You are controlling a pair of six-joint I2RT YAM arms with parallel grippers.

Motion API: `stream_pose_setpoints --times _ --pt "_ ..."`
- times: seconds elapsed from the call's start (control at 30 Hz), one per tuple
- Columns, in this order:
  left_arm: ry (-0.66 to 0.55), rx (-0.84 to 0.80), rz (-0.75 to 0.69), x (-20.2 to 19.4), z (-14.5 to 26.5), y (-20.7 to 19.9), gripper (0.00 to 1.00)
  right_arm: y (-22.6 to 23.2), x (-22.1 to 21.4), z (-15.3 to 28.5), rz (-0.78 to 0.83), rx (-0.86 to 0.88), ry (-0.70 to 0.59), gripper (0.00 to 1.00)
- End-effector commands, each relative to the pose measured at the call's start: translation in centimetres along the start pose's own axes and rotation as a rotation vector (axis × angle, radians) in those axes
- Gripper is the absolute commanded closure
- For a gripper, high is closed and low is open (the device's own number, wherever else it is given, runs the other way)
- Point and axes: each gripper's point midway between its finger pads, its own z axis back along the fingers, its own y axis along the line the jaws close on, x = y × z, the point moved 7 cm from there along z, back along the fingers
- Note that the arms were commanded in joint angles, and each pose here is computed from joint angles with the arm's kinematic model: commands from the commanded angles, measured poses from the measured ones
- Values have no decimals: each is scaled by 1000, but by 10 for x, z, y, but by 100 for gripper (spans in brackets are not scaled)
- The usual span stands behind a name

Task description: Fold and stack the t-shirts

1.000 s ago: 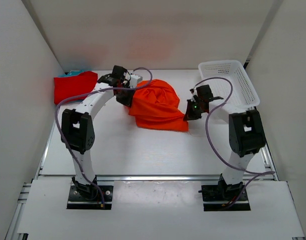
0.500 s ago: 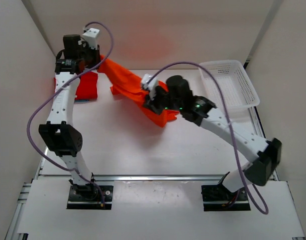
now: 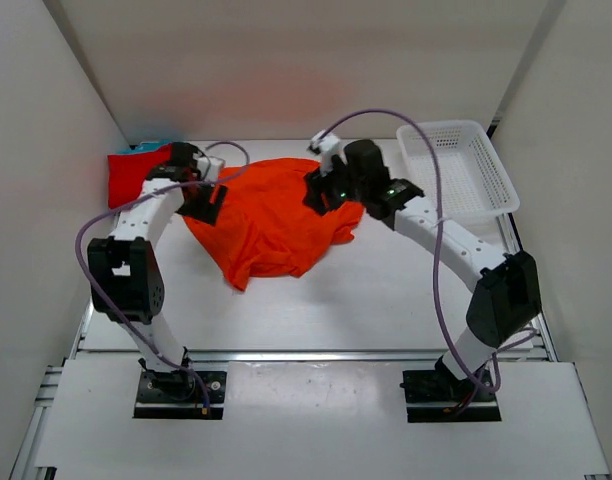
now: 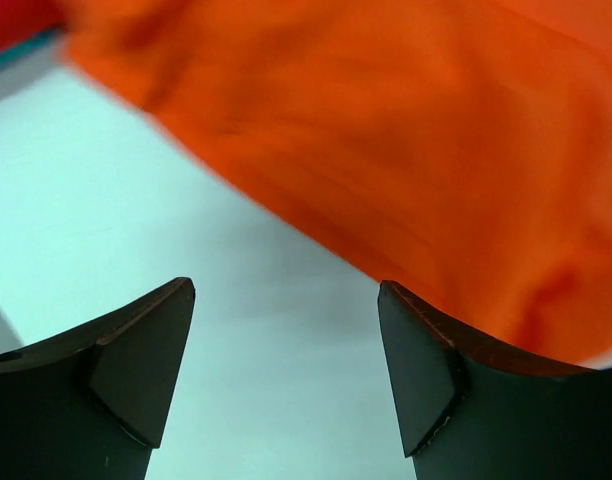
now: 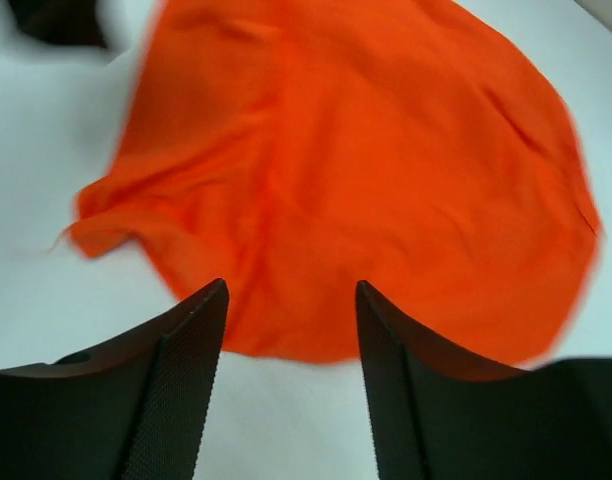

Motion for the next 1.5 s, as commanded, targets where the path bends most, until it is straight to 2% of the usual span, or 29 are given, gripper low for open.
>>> stream_pose_setpoints --times 0.0,0.07,0.13,0.2,0.3,0.5,0.6,0.7,0.77,0.8,0.87,0.97,1.07,1.13,1.2,1.23,1.27,1.4,1.47 --pt "-147 -108 -245 7 55 -66 15 -63 -18 20 -317 -237 -1 43" --pt "-67 -191 -386 -22 46 -101 15 -96 -47 22 -458 -312 78 48" --pt "-3 -201 -449 -43 43 -117 15 -112 -73 17 -597 -315 143 53" --pt "55 -208 -483 -62 34 -120 16 -115 -93 13 -661 -283 194 56" --pt "114 -200 -466 -87 21 -120 16 -113 -124 8 -684 -299 260 53" --pt "106 -197 -502 -89 5 -137 17 -94 -155 -5 -670 -246 345 49" --pt "94 -204 -470 -83 2 -140 23 -93 -162 -14 -696 -206 347 48" --pt "111 -213 -460 -84 -6 -142 39 -92 -172 -24 -696 -209 385 47" --pt "127 -210 -457 -86 -9 -143 64 -94 -186 -28 -700 -226 430 46" --pt "147 -212 -456 -90 -13 -143 69 -93 -193 -30 -708 -230 449 46" --pt "137 -202 -426 -88 -13 -140 89 -96 -195 -34 -717 -242 451 41" --pt "136 -200 -397 -88 -9 -134 100 -102 -198 -39 -732 -246 458 44" --pt "128 -184 -369 -87 -6 -125 100 -105 -196 -47 -728 -256 453 45" --pt "115 -177 -369 -83 -1 -121 100 -107 -198 -51 -725 -269 464 52" --pt "103 -171 -355 -79 3 -117 100 -109 -202 -56 -746 -238 471 79" --pt "97 -163 -345 -76 7 -113 100 -108 -201 -56 -769 -212 469 87" --pt "100 -158 -331 -74 6 -109 100 -105 -200 -58 -774 -192 465 99" --pt "82 -139 -285 -62 16 -91 100 -110 -181 -46 -715 -193 413 100" --pt "2 -74 -250 -34 33 -70 100 -119 -159 -29 -678 -234 358 100"
